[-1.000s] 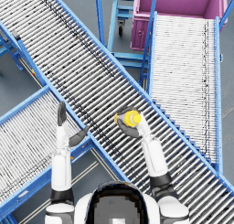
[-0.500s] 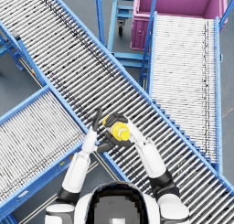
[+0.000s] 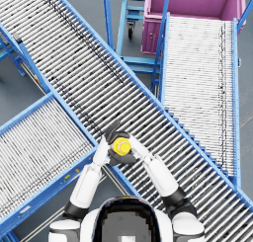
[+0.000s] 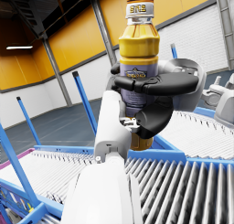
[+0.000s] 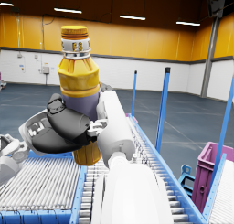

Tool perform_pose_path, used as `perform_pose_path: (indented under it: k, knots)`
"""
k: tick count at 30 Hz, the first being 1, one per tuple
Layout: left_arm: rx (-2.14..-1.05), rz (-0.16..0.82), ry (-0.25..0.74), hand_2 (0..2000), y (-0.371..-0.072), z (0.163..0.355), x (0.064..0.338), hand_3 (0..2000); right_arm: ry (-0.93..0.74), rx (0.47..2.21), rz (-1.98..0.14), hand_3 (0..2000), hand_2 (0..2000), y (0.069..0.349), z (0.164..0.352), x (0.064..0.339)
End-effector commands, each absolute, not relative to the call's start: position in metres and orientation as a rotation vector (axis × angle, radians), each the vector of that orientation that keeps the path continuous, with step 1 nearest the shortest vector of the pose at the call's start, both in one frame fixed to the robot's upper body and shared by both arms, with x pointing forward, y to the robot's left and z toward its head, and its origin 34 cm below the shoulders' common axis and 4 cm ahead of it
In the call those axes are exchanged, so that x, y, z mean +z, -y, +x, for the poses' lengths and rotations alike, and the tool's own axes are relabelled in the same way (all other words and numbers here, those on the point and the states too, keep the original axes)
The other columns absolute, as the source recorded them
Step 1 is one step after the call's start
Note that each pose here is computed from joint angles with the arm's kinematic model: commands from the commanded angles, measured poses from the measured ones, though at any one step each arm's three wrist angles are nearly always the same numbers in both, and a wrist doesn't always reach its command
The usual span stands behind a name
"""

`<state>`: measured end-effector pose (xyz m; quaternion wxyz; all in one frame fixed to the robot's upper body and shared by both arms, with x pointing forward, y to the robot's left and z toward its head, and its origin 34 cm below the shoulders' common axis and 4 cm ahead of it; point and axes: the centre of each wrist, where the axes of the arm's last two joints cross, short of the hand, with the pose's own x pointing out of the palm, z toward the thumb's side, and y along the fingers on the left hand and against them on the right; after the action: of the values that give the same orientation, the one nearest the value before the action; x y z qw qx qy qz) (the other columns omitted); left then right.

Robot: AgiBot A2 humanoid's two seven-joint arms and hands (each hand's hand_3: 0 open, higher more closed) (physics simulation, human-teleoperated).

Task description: Pick up the oil and place it on the left assembly line, put the cola on the right, and keep Sprite still

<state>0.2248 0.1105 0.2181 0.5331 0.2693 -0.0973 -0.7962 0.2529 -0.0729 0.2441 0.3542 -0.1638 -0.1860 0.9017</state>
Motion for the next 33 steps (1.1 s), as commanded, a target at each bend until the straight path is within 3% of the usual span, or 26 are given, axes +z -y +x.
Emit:
perform_pose_path:
  k: [1, 3, 4, 5, 6, 10, 17, 29, 30, 31, 33]
  knots:
    - [-1.906, 0.646, 0.228, 2000, -0.112, 0.225, 0.218, 1307, 0.509, 2.351, -0.44, 2000, 2000, 0.065, 0.251, 0.25]
    - [-1.898, 0.654, 0.252, 2000, -0.11, 0.226, 0.223, 1960, 0.52, 2.35, -0.446, 2000, 2000, 0.064, 0.252, 0.253]
    - [-1.9, 0.648, 0.23, 2000, -0.113, 0.225, 0.218, 2000, 0.518, 2.355, -0.452, 2000, 2000, 0.065, 0.252, 0.254]
    - [-1.898, 0.661, 0.258, 2000, -0.111, 0.225, 0.224, 2000, 0.52, 2.355, -0.456, 1673, 639, 0.065, 0.252, 0.255]
    - [-1.902, 0.658, 0.253, 2000, -0.111, 0.224, 0.223, 2000, 0.552, 2.294, -0.451, 1347, 0, 0.068, 0.25, 0.261]
    - [-1.791, 0.643, 0.218, 2000, -0.141, 0.229, 0.222, 2000, 0.659, 2.144, -0.469, 40, 0, 0.085, 0.241, 0.282]
    - [-1.491, 0.541, 0.101, 2000, -0.224, 0.24, 0.207, 2000, 0.7, 1.995, -0.443, 0, 0, 0.104, 0.239, 0.286]
    - [-1.129, 0.176, -0.139, 2000, -0.336, 0.225, 0.119, 2000, 0.72, 2.002, -0.399, 0, 0, 0.092, 0.239, 0.285]
    - [-1.019, 0.096, -0.166, 639, -0.368, 0.213, 0.102, 1673, 0.733, 2.011, -0.392, 0, 0, 0.086, 0.242, 0.289]
    - [-0.988, 0.086, -0.166, 0, -0.373, 0.21, 0.1, 1347, 0.734, 2.01, -0.391, 0, 0, 0.086, 0.242, 0.289]
    - [-0.908, 0.058, -0.17, 0, -0.387, 0.204, 0.094, 693, 0.734, 2.024, -0.385, 0, 0, 0.082, 0.241, 0.287]
